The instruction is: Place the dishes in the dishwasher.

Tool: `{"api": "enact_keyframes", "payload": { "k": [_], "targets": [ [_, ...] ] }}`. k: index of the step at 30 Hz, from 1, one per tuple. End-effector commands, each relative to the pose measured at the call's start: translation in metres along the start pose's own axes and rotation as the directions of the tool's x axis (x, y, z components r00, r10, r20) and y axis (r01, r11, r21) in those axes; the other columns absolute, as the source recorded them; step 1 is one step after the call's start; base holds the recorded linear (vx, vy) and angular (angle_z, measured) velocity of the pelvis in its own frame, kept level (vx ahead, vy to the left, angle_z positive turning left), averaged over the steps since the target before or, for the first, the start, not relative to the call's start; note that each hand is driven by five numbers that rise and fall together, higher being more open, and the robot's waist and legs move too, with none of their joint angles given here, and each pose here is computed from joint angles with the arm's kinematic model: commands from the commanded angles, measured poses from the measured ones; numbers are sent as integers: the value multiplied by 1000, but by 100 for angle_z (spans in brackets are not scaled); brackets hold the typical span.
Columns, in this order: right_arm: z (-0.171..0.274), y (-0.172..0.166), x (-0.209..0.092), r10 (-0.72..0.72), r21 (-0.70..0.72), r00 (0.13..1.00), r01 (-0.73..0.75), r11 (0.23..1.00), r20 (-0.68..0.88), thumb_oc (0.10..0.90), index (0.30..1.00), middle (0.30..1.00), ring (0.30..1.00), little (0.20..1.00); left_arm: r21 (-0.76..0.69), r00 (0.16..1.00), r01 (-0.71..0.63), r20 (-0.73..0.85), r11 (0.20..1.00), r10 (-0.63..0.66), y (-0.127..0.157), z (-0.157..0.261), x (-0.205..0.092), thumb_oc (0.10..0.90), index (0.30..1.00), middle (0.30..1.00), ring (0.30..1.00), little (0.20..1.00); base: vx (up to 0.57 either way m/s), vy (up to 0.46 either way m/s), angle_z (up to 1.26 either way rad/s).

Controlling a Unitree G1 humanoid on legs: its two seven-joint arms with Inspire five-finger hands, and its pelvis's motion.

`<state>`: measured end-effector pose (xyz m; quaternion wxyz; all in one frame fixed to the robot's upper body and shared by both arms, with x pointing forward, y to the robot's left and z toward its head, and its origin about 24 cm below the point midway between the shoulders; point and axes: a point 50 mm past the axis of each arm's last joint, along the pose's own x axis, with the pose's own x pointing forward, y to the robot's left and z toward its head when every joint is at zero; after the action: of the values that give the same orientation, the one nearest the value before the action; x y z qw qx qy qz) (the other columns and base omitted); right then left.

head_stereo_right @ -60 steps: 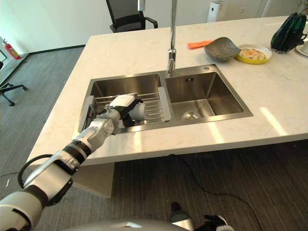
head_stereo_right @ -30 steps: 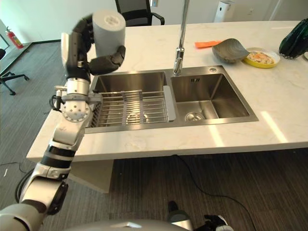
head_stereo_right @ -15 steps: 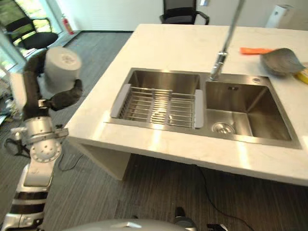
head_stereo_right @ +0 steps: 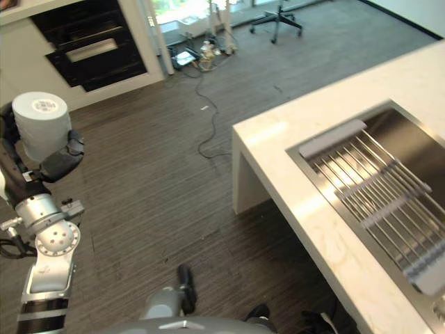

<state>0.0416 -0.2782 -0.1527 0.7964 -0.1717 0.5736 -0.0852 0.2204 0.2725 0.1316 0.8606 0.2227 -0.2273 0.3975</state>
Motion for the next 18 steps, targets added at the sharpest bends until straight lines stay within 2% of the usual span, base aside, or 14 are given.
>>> {"api": "enact_keyframes", "payload": {
  "k": [1,7,9,13,15,17,18],
  "targets": [
    [22,-5,6,-37,155,999,33,987,25,800,900,900,900,900,-123,912,-26,403,992,74,12,74,30,400,300,300,300,300,-82,81,288],
    [26,14,6,23,110,999,-28,994,41,800,900,900,900,900,-111,932,51,363,992,-8,6,67,24,400,300,300,300,300,-44,208,156],
    [33,22,7,39,107,998,-45,993,57,800,900,900,900,900,-69,930,78,365,995,-48,8,64,23,400,300,300,300,300,7,307,86],
    [42,38,6,67,168,995,-79,983,77,800,900,900,900,900,-89,942,104,329,991,-69,10,59,21,400,300,300,300,300,43,319,35],
    [39,45,4,76,206,994,-89,974,75,800,900,900,900,900,-132,940,146,327,980,-96,1,62,19,400,300,300,300,300,137,242,85],
    [42,47,5,92,274,993,-110,956,80,800,900,900,900,900,-224,919,260,356,939,-169,-33,73,14,400,300,300,300,300,194,170,145],
    [42,47,5,90,277,993,-109,955,81,800,900,900,900,900,-226,918,260,358,939,-169,-35,73,14,400,300,300,300,300,246,178,215]
  ]
}}
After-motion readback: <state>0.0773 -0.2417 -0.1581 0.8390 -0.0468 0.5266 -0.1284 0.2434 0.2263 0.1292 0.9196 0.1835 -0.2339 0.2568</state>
